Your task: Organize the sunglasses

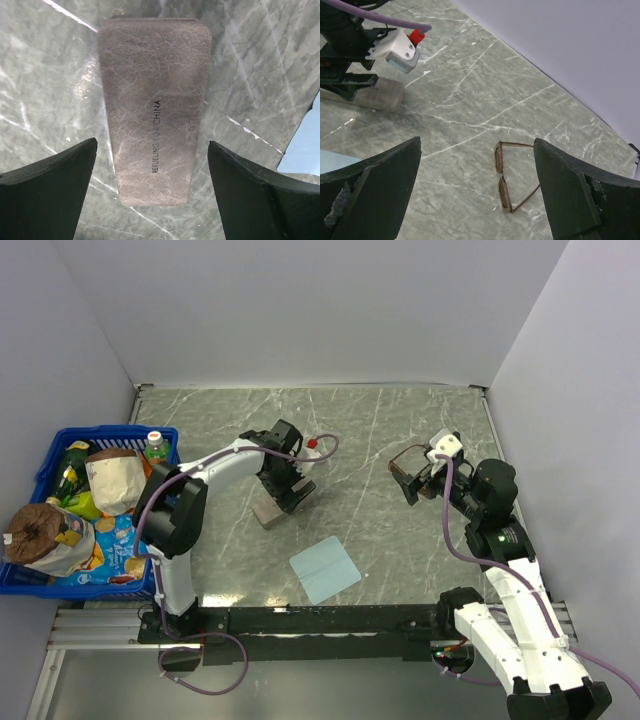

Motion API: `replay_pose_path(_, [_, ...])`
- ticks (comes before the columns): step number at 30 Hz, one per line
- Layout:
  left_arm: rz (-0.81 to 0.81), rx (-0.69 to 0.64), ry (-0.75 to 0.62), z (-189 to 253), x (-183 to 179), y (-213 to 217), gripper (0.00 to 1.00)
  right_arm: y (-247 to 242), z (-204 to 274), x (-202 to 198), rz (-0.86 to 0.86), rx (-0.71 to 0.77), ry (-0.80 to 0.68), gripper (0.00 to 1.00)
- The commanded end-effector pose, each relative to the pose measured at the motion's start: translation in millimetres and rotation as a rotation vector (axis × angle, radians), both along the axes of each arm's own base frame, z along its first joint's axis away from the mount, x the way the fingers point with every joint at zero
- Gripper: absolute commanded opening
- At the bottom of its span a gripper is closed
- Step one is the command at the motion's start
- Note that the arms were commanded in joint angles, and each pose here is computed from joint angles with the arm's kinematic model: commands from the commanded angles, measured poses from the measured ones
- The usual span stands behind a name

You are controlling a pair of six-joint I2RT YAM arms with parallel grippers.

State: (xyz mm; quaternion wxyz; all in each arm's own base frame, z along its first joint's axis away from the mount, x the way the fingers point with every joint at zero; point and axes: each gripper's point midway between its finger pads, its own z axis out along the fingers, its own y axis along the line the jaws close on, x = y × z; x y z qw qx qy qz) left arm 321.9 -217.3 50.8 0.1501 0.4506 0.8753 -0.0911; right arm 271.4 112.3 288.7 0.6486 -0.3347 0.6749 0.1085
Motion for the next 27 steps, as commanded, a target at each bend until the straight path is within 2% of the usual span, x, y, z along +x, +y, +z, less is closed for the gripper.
replay_pose_path(1, [-0.036, -0.009, 0.054, -8.7, -7.1, -3.4, 0.96, 5.2, 4.9, -1.8, 0.035, -0.007, -0.028, 1.00])
replay_pose_path(7, [-0.045, -0.003, 0.085, -16.8, -9.8, -3.5, 0.99, 5.5, 4.3, -2.4, 0.038, -0.008, -0.028, 1.00])
replay_pose_path(10, [-0.045, -0.022, 0.084, -14.1, -8.9, -5.2, 0.91, 5.1, 3.9, -1.9, 0.037, -0.009, -0.027, 1.00])
replay_pose_path(11, [-0.045, -0.025, 0.084, -13.1, -9.0, -5.8, 0.82, 5.8, 3.2, -2.2, 0.042, -0.009, -0.024, 1.00])
replay_pose_path(14, [-0.046, -0.044, 0.075, -6.9, -6.7, -7.6, 0.73, 6.6, 1.8, -2.8, 0.047, -0.010, -0.023, 1.00])
replay_pose_path(19, [-0.052, -0.082, 0.066, 4.2, -7.0, -12.7, 0.65, 20.5, -4.7, -16.7, 0.162, -0.034, -0.014, 1.00])
replay_pose_path(22, [-0.062, -0.108, 0.069, 12.4, -9.5, -16.4, 0.55, 28.1, -6.3, -26.4, 0.233, -0.043, 0.004, 1.00])
replay_pose_path(27, [-0.105, -0.208, 0.043, 48.5, -13.8, -29.1, 0.52, 45.3, -8.8, -51.7, 0.381, -0.014, 0.047, 1.00])
